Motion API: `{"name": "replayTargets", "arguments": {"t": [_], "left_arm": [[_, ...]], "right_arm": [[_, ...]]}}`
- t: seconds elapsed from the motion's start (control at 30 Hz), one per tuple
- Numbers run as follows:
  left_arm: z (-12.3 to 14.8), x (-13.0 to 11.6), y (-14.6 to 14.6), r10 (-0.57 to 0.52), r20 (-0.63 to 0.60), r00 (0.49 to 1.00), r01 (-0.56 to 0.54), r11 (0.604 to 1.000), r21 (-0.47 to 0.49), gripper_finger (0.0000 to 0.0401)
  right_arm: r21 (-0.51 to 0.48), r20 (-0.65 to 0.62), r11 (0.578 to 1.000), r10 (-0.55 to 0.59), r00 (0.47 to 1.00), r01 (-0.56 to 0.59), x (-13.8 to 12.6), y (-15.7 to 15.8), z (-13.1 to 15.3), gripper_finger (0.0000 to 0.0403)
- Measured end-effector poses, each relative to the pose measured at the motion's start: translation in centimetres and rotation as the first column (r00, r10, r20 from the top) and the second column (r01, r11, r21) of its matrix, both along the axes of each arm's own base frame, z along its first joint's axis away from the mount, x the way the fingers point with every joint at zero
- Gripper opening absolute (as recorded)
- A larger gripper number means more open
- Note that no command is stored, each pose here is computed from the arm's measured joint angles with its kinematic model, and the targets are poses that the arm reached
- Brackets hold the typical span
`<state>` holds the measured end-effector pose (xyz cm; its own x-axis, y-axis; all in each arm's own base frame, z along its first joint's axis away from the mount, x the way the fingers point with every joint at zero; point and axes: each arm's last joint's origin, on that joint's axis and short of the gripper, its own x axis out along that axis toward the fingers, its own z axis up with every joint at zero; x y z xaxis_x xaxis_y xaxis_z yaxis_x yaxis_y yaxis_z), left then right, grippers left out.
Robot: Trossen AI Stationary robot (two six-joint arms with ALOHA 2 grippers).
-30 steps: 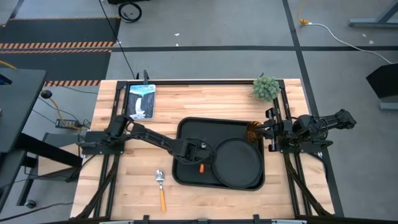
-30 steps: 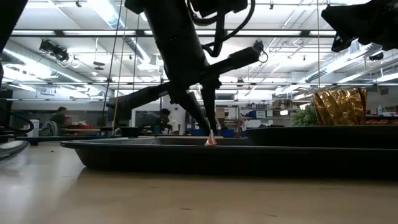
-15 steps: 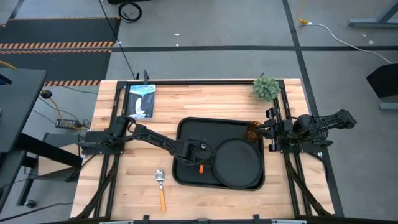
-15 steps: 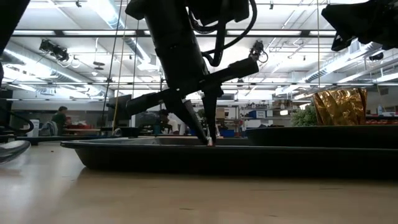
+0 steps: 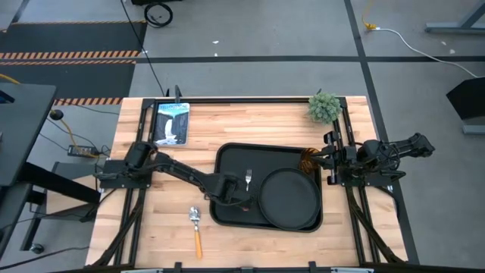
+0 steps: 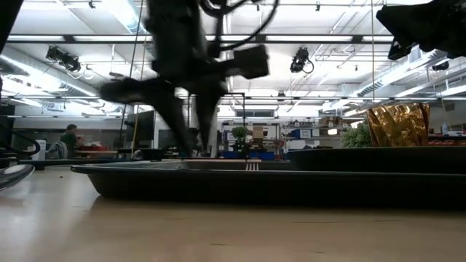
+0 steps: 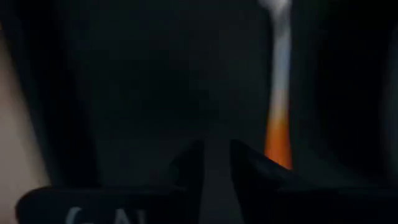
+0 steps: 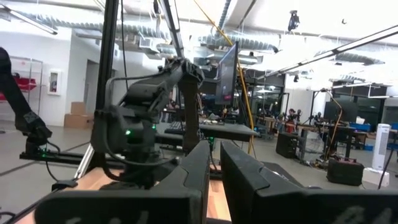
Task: Pick and place plate/cup/fork/spoon on tray
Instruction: Put the yellow spoon on the black tray to the left of the orange fork
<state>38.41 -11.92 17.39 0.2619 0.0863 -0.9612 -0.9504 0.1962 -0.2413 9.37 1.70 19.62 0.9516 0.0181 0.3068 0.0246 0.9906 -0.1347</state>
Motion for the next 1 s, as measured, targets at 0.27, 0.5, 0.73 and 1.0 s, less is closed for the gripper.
{"name": "replayTargets", "arguments": {"t": [0.27, 0.5, 0.73, 1.0], "left_arm": [[2.8, -2.1, -3.9, 0.015, 0.035, 0.999, -0.009, 0.988, -0.151, 0.0058], [3.2, -4.9, -8.3, 0.033, -0.034, 0.999, -0.04, 0.968, -0.248, 0.0044], [2.3, -8.6, -11.5, 0.172, -0.219, 0.96, -0.218, 0.954, -0.207, 0.0067], [0.5, -9.4, -12.3, 0.183, -0.279, 0.943, -0.228, 0.964, -0.14, 0.0142]], "right_arm": [[0.002, 0.007, 1.0, 0.0, 1.0, 0.0, 0.0, 0.0, 0.1, 0.0045], [0.001, 0.005, 1.0, 0.0, 1.0, 0.0, 0.0, 0.0, 0.0, 0.0045], [0.002, 0.007, 1.0, 0.0, 1.0, 0.0, 0.0, 0.0, 0.1, 0.0045], [0.002, 0.007, 1.0, 0.0, 1.0, 0.0, 0.0, 0.0, 0.1, 0.0045]]}}
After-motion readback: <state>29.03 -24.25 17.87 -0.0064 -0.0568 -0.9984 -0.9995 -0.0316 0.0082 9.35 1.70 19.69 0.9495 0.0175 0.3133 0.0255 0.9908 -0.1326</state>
